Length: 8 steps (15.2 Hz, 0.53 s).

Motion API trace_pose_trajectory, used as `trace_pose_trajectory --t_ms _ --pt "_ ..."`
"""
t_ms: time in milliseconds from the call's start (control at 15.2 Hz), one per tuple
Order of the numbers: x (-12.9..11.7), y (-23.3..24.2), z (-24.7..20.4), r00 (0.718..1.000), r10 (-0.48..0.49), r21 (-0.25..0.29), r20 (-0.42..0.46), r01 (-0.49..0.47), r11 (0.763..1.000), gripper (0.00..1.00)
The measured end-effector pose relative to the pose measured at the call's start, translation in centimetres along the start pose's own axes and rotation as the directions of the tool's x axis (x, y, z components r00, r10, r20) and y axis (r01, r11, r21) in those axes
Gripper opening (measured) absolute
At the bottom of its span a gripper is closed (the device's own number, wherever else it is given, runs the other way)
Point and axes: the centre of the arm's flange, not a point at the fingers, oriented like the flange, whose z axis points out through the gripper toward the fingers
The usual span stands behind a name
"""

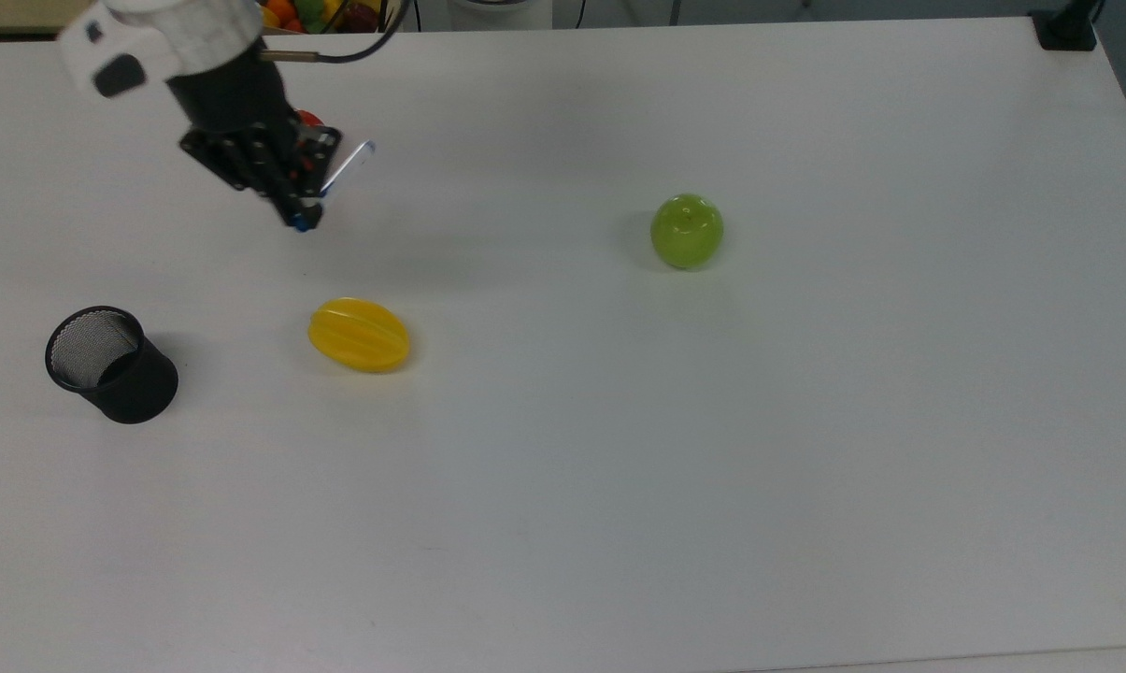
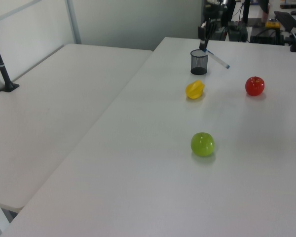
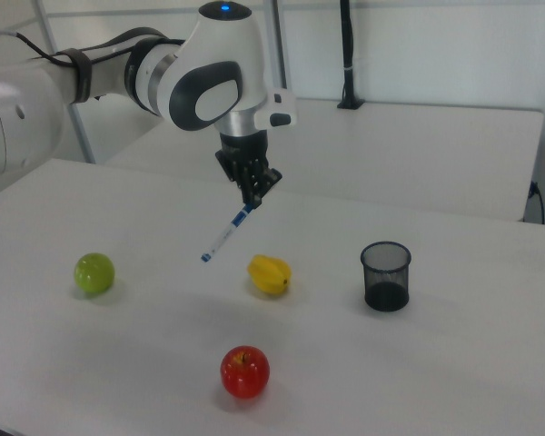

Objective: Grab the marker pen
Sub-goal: 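Carry the marker away from the cup and lower it to the table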

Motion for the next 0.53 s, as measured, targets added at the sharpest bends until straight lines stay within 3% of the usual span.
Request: trace_pose_trajectory --t_ms 264,527 --pt "-2.3 -1.5 3.0 0.98 -0.073 0.056 0.187 0.064 0.996 0.17" --pt "-3.9 -3.0 5.3 0.951 -0.127 0.08 0.283 0.109 0.991 0.17"
